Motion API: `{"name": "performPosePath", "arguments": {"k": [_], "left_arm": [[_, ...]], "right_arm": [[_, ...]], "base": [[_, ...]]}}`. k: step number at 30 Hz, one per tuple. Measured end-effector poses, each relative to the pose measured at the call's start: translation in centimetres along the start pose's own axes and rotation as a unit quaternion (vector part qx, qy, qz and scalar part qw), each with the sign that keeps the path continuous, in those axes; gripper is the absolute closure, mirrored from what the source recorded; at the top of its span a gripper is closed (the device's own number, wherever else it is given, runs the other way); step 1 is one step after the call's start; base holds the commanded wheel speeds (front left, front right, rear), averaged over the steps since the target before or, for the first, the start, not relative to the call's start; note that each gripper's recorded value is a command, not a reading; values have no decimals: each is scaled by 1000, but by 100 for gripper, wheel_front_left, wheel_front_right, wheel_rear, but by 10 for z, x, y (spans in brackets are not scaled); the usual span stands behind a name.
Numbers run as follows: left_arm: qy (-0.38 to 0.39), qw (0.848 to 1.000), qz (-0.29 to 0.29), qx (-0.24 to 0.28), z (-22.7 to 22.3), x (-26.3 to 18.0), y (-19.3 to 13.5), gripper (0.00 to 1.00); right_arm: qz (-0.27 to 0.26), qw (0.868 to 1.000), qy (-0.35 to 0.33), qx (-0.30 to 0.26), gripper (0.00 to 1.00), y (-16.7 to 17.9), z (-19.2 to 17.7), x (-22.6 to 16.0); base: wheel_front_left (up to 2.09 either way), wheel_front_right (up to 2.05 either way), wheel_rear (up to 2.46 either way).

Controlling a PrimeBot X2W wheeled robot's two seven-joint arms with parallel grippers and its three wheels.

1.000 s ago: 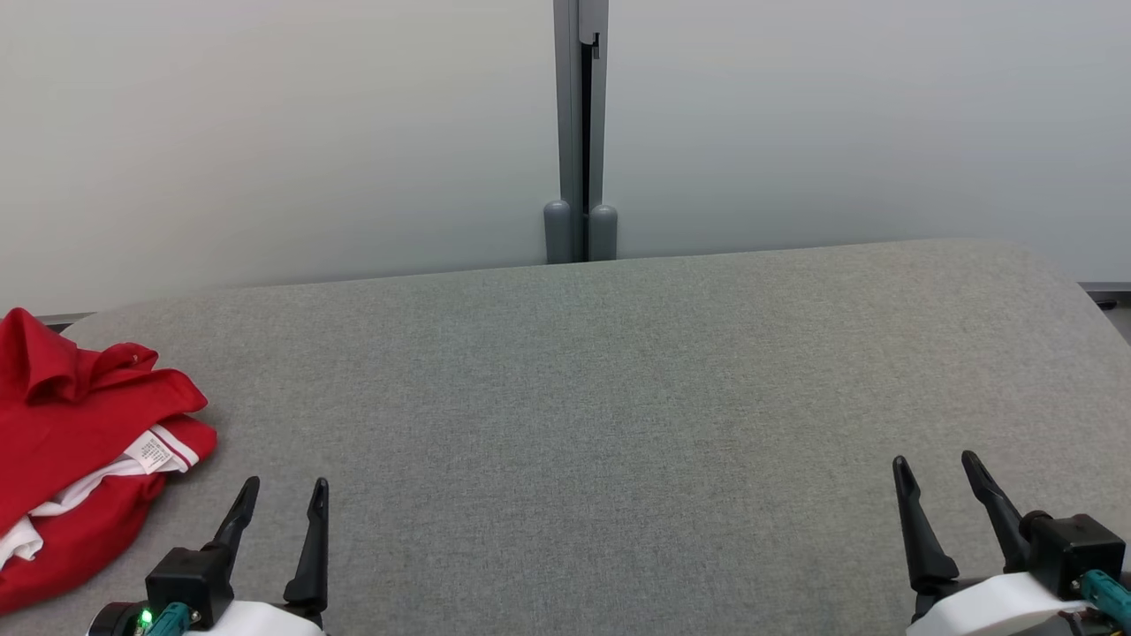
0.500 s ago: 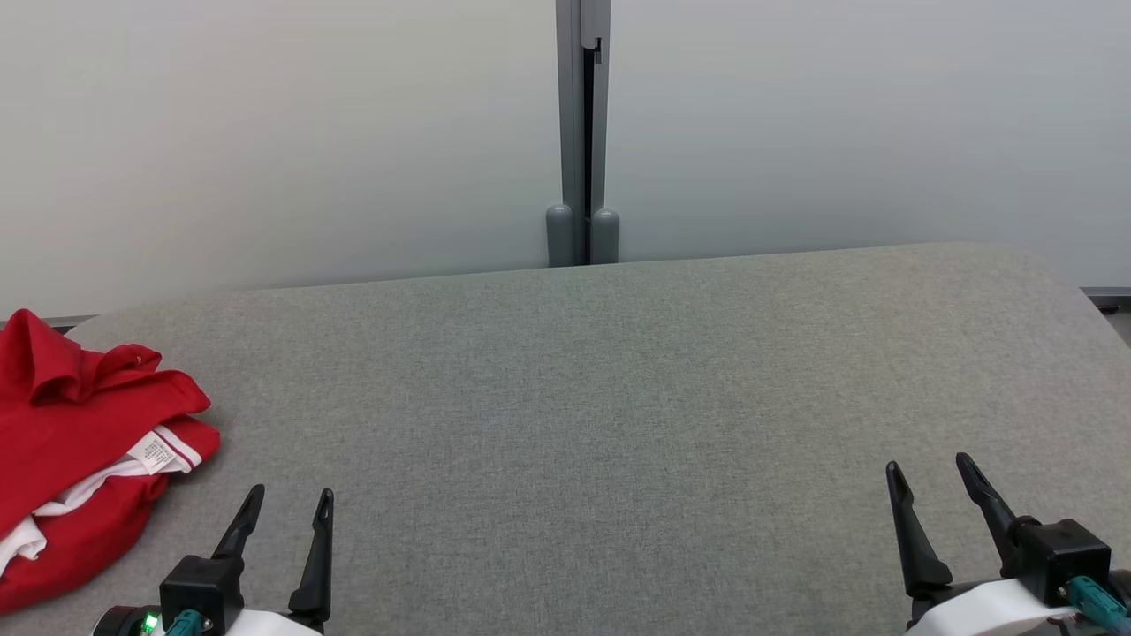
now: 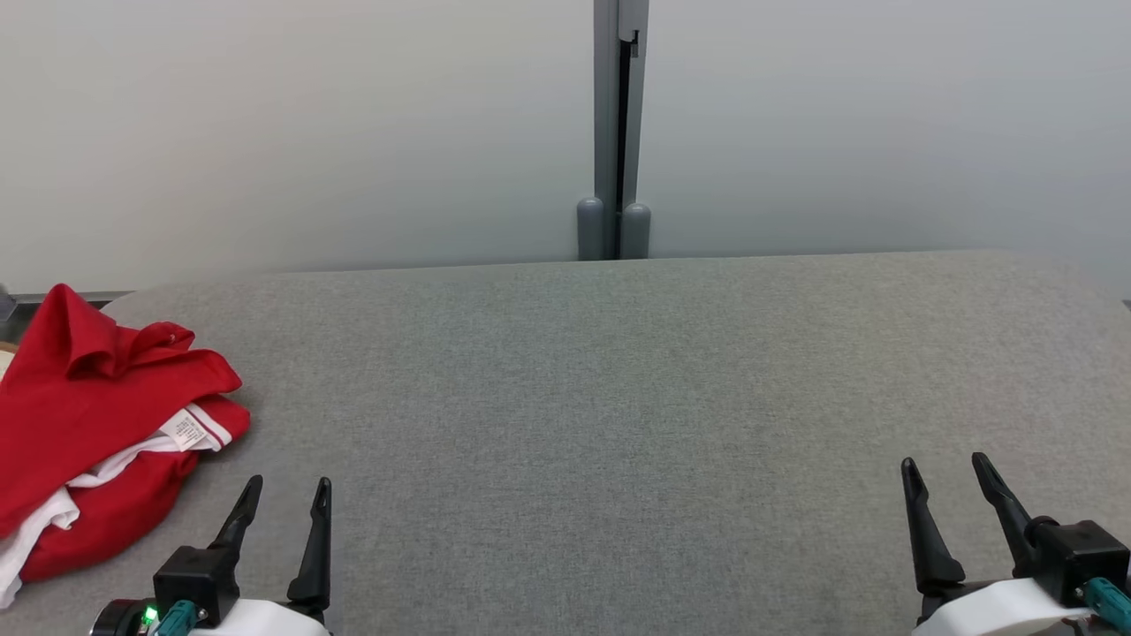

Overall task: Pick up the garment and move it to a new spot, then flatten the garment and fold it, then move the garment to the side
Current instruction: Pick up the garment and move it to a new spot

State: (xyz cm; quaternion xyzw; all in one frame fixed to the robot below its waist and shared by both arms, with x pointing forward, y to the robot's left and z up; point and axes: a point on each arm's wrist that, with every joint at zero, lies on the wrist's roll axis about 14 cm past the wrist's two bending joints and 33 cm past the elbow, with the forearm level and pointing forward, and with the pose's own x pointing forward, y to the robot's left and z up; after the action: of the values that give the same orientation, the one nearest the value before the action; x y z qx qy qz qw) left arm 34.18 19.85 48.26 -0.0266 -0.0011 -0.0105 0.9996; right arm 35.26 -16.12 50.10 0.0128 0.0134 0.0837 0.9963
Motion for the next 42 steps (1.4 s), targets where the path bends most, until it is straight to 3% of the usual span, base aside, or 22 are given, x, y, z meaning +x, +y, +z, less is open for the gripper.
{"name": "performPosePath", "arguments": {"k": [10,24,42], "left_arm": [[-8,997,80,-7,4,-25,50,0],[-23,974,223,-19,8,-100,129,0],[-15,972,231,-24,4,-100,130,0]], "right_arm": [[99,995,-4,5,0,65,6,25],[241,970,-15,16,0,167,17,46],[255,967,-7,20,0,177,14,52]], "base": [[0,0,0],[0,0,0],[0,0,0]]}}
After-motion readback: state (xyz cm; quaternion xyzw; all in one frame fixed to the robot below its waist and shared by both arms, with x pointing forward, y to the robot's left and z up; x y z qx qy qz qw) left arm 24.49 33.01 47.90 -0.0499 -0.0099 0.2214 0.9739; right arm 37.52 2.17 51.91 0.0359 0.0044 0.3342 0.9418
